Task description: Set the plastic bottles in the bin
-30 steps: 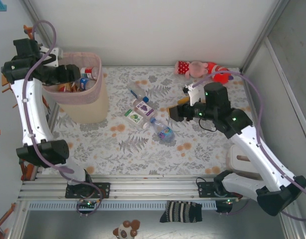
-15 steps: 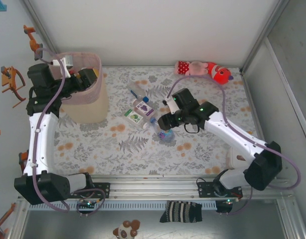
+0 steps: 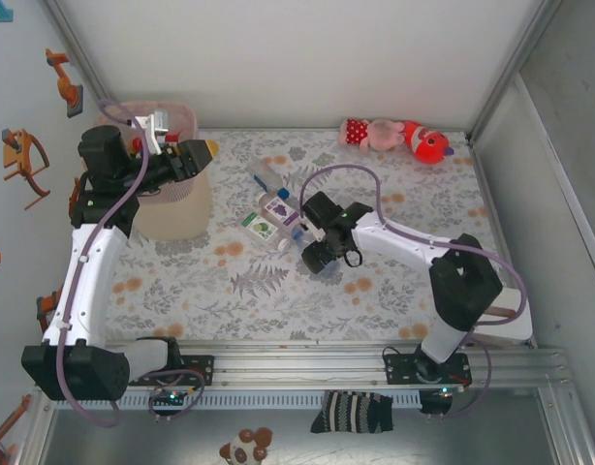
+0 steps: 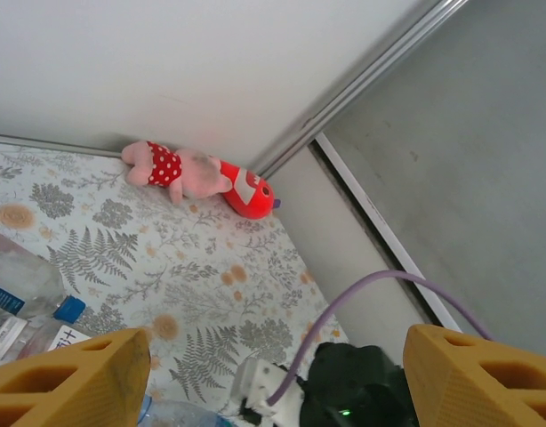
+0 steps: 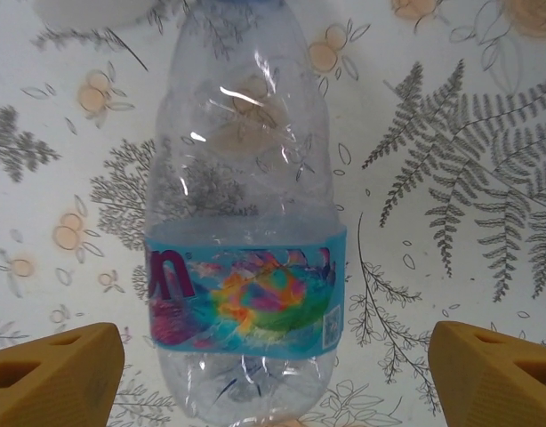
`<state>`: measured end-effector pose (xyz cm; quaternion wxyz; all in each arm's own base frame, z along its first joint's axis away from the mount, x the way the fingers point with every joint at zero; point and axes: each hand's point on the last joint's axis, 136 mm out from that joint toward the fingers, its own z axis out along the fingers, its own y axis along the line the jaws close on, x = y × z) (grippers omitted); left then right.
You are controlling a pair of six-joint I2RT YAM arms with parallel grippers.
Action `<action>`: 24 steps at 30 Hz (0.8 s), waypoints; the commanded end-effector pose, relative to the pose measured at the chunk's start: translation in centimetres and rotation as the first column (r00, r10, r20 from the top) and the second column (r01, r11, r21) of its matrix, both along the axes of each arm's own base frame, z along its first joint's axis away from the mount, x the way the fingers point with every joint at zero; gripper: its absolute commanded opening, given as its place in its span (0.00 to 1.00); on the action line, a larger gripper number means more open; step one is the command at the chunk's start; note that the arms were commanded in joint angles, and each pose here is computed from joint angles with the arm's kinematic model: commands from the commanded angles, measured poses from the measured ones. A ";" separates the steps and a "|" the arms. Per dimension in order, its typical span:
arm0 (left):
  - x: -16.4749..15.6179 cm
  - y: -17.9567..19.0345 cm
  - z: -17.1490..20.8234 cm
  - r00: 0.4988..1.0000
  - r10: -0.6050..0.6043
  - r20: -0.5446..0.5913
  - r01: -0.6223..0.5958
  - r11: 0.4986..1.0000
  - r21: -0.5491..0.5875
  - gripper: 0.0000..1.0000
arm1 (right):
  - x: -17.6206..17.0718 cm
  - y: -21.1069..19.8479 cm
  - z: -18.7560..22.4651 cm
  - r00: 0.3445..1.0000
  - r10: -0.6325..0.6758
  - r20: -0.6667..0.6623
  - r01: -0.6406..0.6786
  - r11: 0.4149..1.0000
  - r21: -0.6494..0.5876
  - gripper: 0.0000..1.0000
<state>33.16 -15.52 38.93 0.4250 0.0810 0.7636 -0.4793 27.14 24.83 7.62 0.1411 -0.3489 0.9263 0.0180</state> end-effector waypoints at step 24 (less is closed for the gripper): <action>-0.2 -1.6 -0.8 0.999 -0.040 0.004 0.040 0.999 0.004 0.75 | -0.5 0.9 -4.2 0.996 0.053 -0.065 -0.057 0.997 -0.054 0.71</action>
